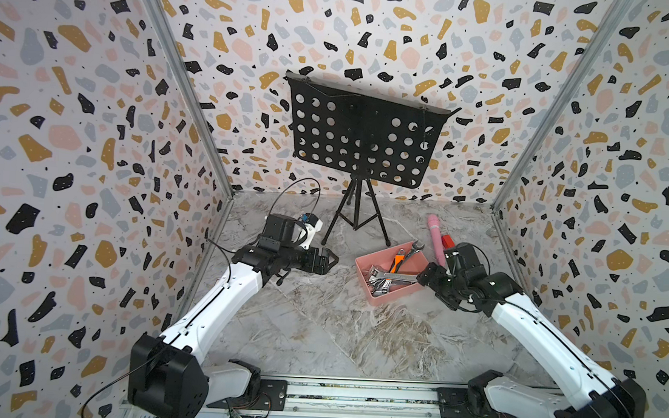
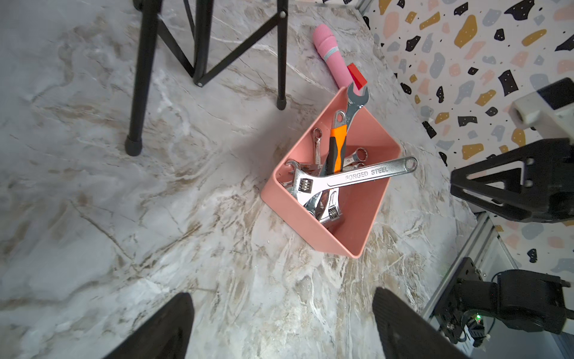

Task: Take out the wrench from the storage box
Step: Adjust the storage box at the center of the board.

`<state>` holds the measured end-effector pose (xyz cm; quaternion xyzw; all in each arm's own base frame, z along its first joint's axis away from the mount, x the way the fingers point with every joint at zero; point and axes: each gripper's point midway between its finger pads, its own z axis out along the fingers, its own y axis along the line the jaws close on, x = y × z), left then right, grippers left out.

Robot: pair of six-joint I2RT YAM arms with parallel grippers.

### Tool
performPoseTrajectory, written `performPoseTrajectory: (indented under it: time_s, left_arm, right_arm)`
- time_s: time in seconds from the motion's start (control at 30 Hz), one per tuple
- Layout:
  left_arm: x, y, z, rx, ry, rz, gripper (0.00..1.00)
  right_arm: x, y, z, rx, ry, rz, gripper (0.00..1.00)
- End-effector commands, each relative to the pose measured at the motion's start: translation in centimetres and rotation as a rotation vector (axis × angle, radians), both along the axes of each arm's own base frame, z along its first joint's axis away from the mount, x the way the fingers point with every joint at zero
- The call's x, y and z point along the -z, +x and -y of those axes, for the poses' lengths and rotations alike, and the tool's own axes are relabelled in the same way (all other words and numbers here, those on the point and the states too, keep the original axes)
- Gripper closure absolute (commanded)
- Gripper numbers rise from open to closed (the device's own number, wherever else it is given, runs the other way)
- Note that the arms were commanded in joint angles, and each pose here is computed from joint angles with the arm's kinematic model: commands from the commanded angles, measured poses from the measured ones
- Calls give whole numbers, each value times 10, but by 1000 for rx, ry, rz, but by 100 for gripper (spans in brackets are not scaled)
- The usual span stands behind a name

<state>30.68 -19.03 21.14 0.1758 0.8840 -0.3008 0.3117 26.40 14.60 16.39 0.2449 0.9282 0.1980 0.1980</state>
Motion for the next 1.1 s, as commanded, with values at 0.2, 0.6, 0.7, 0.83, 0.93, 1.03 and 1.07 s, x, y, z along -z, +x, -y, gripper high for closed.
performPoseTrajectory:
  time_s: [0.2,0.6,0.7,0.83,0.93,1.03,1.07]
  left_arm:
    - [14,-10,8,-20,28,-17,6]
    - [21,-15,5,-18,46,-21,6]
    - [25,-16,6,-11,49,-32,5]
    - [25,-15,8,2,48,-37,5]
    - [27,-17,8,7,52,-40,5]
    - [30,-18,8,14,57,-46,5]
    - [31,-19,7,14,59,-49,5]
  right_arm:
    - [24,8,-42,104,6,-151,28]
    - [58,19,-58,146,-50,-247,55]
    - [64,14,-59,150,-66,-272,62]
    - [71,13,-58,155,-86,-293,71]
    - [74,13,-57,157,-99,-303,78]
    - [74,15,-56,152,-118,-302,87]
    - [74,14,-56,147,-121,-303,90]
